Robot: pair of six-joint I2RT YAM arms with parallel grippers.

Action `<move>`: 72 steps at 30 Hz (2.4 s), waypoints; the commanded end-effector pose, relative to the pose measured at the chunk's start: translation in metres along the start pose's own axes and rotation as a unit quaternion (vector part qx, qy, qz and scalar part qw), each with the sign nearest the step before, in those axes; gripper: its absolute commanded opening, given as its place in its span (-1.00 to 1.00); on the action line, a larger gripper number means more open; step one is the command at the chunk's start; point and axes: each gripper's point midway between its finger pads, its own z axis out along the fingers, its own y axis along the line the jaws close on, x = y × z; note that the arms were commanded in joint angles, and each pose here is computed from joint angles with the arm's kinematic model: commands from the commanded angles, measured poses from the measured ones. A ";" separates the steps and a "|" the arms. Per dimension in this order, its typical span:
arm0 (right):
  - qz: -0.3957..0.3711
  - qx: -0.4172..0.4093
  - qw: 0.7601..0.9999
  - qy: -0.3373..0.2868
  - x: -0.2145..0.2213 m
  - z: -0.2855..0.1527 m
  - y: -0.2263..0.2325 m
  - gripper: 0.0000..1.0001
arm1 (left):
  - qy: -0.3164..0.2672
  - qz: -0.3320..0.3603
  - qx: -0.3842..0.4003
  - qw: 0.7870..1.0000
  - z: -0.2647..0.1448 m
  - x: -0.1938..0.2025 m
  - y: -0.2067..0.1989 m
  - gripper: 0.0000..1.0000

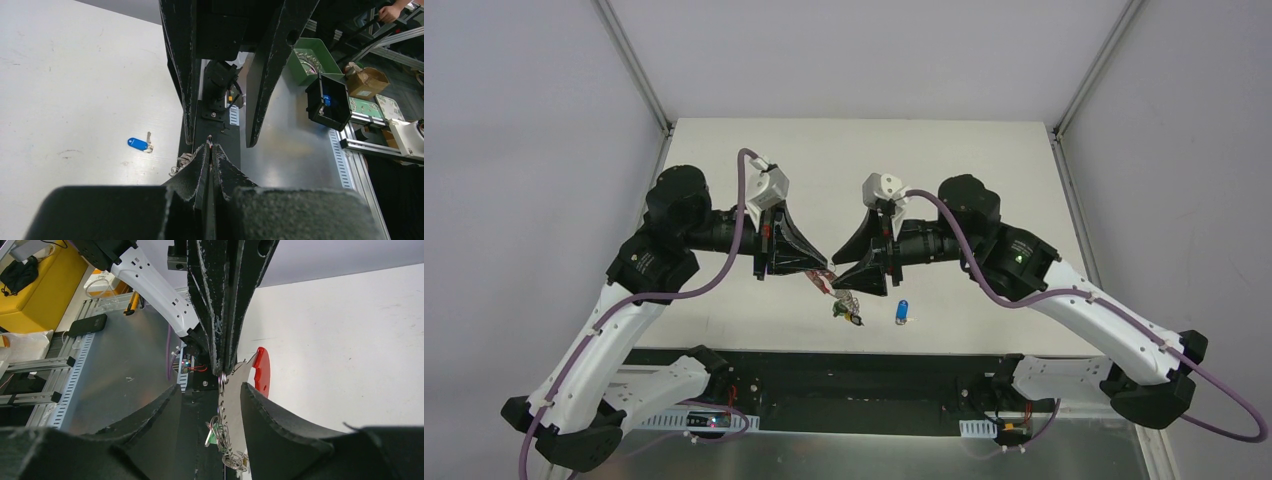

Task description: Put the keys on the keyring

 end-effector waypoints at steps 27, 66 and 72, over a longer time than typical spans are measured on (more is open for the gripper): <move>-0.030 0.006 0.999 -0.035 -0.029 -0.003 0.017 -1.00 | -0.047 0.024 0.004 0.999 -0.013 -0.025 -0.029 -0.65; 0.212 -0.021 0.971 0.107 -0.023 0.003 0.042 -1.00 | 0.031 -0.178 0.086 0.980 -0.014 -0.005 -0.060 -0.24; 0.217 -0.032 0.970 0.102 -0.029 0.004 0.046 -1.00 | 0.036 -0.179 0.085 0.980 -0.014 -0.003 -0.060 -0.24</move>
